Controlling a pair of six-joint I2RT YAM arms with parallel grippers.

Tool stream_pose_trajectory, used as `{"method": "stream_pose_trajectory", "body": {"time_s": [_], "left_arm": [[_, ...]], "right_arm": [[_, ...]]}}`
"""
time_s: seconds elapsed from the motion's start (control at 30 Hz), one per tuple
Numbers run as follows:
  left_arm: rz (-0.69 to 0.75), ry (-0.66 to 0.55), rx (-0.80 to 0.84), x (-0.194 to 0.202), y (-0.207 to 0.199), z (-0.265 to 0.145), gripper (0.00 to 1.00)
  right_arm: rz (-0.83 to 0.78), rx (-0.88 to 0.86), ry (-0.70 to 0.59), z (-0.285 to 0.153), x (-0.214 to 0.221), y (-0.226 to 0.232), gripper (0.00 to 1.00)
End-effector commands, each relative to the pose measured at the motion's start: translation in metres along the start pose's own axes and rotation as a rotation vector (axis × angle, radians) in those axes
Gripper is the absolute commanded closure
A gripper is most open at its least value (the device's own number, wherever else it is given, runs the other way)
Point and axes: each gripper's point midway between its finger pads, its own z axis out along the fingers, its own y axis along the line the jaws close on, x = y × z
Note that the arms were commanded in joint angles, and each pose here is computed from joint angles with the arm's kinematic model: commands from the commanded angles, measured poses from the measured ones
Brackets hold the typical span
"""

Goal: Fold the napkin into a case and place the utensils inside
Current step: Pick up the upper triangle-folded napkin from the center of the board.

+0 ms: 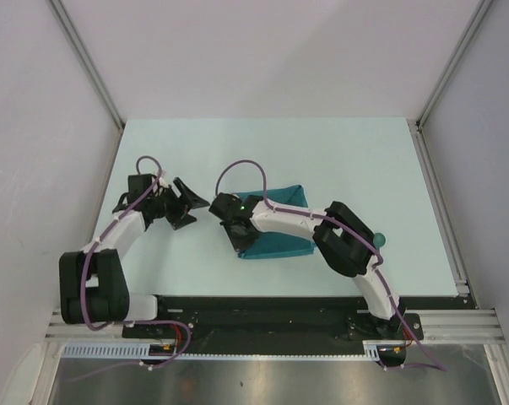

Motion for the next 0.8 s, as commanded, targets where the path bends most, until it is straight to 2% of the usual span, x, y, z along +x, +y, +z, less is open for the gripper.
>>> {"method": "stream_pose_trajectory", "body": {"time_s": [0.0,0.27,0.33,0.53,0.77], "left_arm": [[-0.034,0.072,0.121,-0.001,-0.021,0.013,0.19],[-0.116,0.149,0.098,0.002,-0.043,0.055,0.18],[-0.141,0.167,0.03,0.006,-0.034,0.072,0.18],[-0.134,0.228,-0.024,0.017,-0.039,0.113,0.18],[-0.114,0.216,-0.146,0.015,-0.035,0.133,0.23]], "right_arm": [[0.015,-0.124,-0.07,-0.029,-0.021,0.002,1.0],[0.025,-0.24,-0.053,-0.047,-0.012,-0.012,1.0],[0.032,-0.26,-0.074,-0.055,-0.016,-0.014,1.0],[0.034,-0.302,-0.082,-0.064,-0.019,-0.019,1.0],[0.032,-0.323,-0.087,-0.068,-0.02,-0.02,1.0]]}}
